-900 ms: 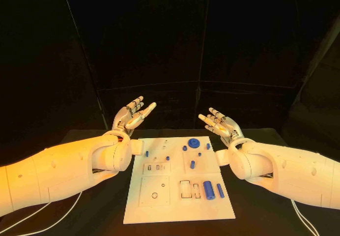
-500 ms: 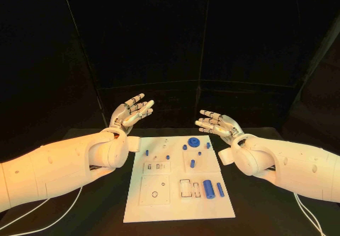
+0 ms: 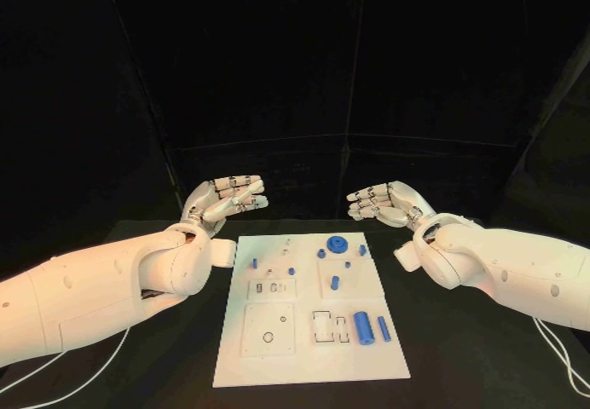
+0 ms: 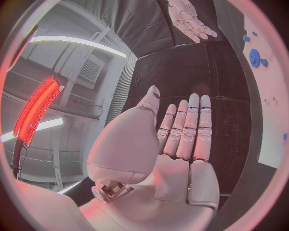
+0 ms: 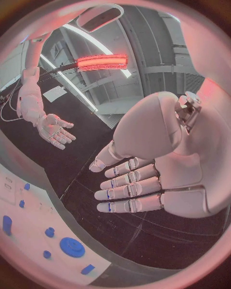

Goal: Assemble the parts on the task board

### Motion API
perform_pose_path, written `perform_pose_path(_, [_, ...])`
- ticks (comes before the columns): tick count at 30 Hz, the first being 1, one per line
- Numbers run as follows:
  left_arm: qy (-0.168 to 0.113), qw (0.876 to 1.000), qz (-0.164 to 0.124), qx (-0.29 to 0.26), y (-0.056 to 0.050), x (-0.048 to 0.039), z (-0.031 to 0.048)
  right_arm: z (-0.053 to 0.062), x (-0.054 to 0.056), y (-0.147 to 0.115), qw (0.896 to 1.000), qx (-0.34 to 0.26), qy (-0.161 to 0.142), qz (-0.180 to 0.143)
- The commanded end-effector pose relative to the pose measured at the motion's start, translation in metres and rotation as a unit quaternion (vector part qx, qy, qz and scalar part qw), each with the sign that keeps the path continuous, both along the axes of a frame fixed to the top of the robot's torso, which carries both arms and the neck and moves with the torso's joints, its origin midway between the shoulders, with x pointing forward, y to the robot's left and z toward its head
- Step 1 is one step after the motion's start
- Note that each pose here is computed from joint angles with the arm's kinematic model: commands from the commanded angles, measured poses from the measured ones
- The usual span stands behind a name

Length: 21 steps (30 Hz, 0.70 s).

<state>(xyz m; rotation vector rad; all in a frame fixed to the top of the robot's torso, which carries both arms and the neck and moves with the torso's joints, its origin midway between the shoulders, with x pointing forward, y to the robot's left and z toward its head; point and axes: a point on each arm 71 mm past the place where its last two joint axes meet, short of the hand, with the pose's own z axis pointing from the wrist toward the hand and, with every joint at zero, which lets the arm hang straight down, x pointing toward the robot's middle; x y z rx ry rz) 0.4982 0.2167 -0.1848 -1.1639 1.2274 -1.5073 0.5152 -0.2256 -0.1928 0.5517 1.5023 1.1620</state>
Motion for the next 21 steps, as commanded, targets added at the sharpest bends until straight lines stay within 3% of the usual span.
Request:
perform_pose_path(1, [-0.021,0.999,-0.037,-0.014,-0.005,-0.0047,0.0064,0.007,0.002,0.004,0.995,-0.088,-0.036,0.031])
perform_pose_path(9, [-0.03,0.998,-0.058,-0.019,-0.009,-0.0181,0.0161,0.024,0.012,0.014,0.969,-0.23,-0.067,0.06])
perform_pose_path(15, [-0.039,0.997,-0.068,-0.028,-0.013,-0.0282,0.0286,0.031,0.015,0.029,0.938,-0.328,-0.094,0.057])
perform_pose_path(21, [-0.036,0.995,-0.08,-0.039,-0.021,-0.0343,0.0355,0.034,0.017,0.045,0.909,-0.394,-0.118,0.061])
